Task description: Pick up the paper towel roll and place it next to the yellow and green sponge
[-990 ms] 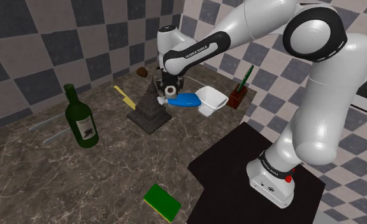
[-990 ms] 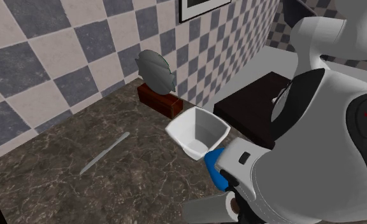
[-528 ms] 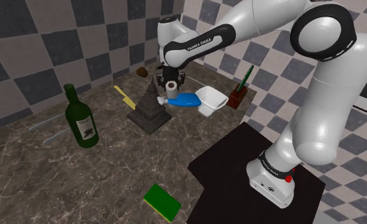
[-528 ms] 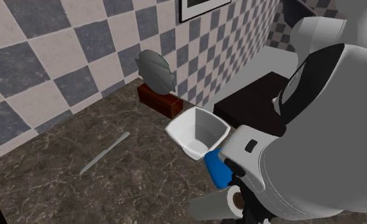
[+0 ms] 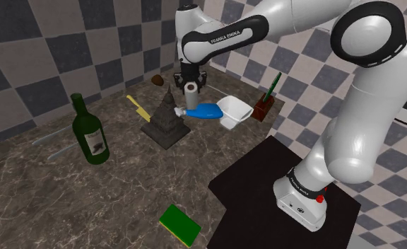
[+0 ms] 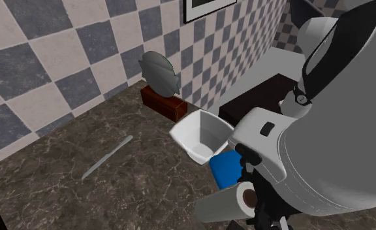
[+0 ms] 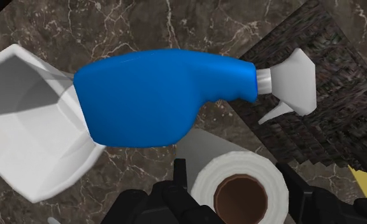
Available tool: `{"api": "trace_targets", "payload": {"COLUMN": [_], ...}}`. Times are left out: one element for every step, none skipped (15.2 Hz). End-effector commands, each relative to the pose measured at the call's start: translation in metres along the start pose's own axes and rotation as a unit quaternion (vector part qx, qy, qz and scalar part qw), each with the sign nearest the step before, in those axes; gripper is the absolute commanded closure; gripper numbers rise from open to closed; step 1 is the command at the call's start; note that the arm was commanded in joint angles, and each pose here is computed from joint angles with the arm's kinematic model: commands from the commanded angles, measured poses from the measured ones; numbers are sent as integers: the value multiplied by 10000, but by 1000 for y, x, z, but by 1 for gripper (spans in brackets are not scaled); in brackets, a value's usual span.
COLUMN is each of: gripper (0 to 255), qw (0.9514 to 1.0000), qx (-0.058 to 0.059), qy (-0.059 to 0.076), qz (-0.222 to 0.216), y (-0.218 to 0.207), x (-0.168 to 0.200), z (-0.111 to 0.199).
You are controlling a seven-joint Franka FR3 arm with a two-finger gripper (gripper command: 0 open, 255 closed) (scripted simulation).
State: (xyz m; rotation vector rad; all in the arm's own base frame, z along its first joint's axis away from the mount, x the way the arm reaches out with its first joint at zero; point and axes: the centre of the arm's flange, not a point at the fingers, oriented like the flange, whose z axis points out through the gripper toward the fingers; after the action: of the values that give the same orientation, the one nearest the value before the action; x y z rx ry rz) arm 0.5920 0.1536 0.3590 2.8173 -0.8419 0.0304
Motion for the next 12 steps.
{"api": "trace_targets", "payload": {"gripper": [255,255,255,255,255,255,255,255,255,255,255,255], "qw": [10000,10000,10000,10000,10000,10000,10000,10000,10000,10000,10000,10000], "qx": [-1,-1,-1,-1,-1,-1,-1,-1,-1,-1,-1,-1], "qy": [-1,-1,-1,-1,-1,-1,-1,-1,-1,-1,-1,-1], "qz": [0,0,0,0,0,0,0,0,0,0,0,0], "y": [3,4,5,6,7,8,9,10,11,12,13,14], "x": [1,2,2,2,3,3,4,4,4,5,5,6], "z": [-11,-16,-21,-26,-31,-36,-42,-47,-52,-57,-62,-67]}}
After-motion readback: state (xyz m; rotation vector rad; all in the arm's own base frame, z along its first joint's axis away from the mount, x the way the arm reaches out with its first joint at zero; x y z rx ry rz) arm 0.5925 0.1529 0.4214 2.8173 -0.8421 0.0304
